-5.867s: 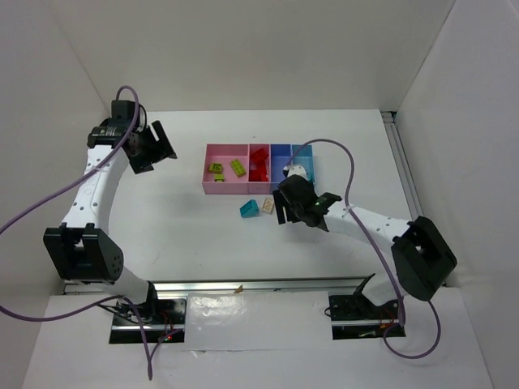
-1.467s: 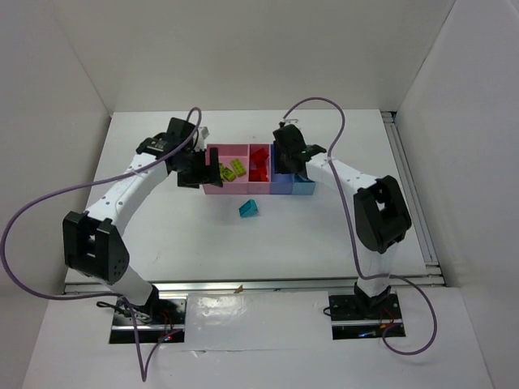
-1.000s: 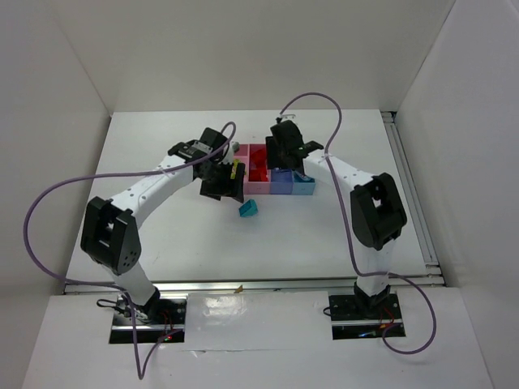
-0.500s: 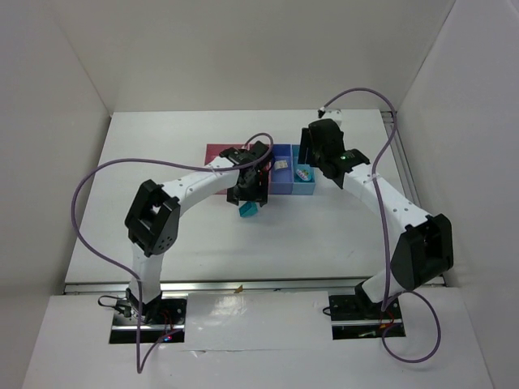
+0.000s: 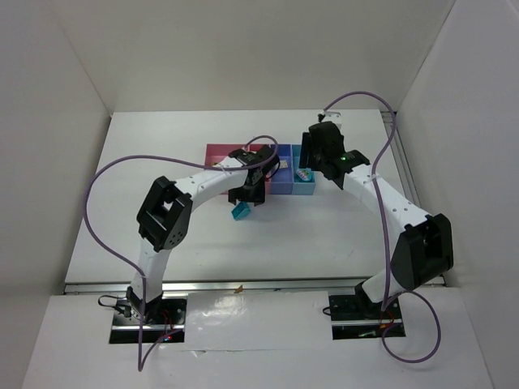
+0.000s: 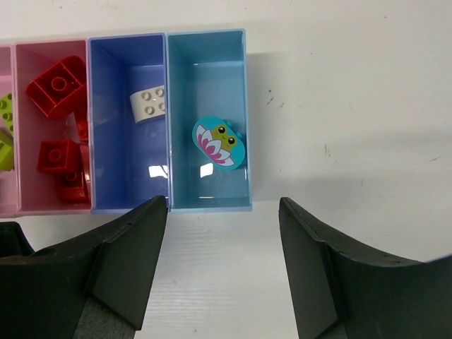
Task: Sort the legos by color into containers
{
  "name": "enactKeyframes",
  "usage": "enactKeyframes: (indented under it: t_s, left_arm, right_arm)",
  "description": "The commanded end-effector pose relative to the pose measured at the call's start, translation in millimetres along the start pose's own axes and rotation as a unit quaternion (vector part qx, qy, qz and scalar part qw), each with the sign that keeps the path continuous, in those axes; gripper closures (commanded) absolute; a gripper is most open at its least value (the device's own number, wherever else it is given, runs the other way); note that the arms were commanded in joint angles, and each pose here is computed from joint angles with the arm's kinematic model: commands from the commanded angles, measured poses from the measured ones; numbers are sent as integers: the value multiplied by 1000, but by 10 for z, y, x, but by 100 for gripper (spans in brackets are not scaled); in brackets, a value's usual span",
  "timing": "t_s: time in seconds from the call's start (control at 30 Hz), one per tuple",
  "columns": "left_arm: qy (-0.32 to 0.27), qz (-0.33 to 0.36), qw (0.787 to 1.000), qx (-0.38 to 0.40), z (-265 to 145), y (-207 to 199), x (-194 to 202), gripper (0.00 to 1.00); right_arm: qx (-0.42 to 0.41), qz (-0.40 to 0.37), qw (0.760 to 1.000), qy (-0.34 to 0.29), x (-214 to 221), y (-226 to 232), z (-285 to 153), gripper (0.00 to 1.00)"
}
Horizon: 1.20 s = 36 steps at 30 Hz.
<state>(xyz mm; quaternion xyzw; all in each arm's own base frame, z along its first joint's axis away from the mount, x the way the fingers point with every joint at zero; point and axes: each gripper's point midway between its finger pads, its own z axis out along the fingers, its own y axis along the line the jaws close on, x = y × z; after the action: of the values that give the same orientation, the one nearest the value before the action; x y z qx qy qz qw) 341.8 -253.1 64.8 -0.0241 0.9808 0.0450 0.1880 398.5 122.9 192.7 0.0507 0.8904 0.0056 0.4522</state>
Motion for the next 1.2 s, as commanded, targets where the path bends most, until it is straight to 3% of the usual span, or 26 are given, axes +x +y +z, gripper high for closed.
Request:
enactKeyframes:
  t_s: [0.0, 0.4, 0.7, 0.9, 1.0, 1.17]
  left_arm:
    - [-5, 7, 1000, -2, -18, -67, -12, 29]
    - [4, 8, 999, -39, 7, 72, 106, 29]
    - [0, 10, 999, -50, 78, 66, 77, 39]
    - [-3, 13, 999, -47, 24, 69, 50, 54]
    - [-23, 12, 999, -23, -197, 50, -66, 70]
    - [-52, 17, 997, 47, -672, -67, -267, 84]
  right_arm:
    - [1, 6, 1000, -15, -88, -50, -42, 28]
    - [-8, 1, 1000, 3, 43, -10, 37, 28]
    - [-10, -3, 1000, 13, 115, -2, 70, 28]
    - [-10, -3, 1000, 13, 115, -2, 70, 28]
    - [-14, -4, 1000, 19, 161, 5, 77, 28]
    - [-36, -5, 999, 32, 227, 55, 6, 28]
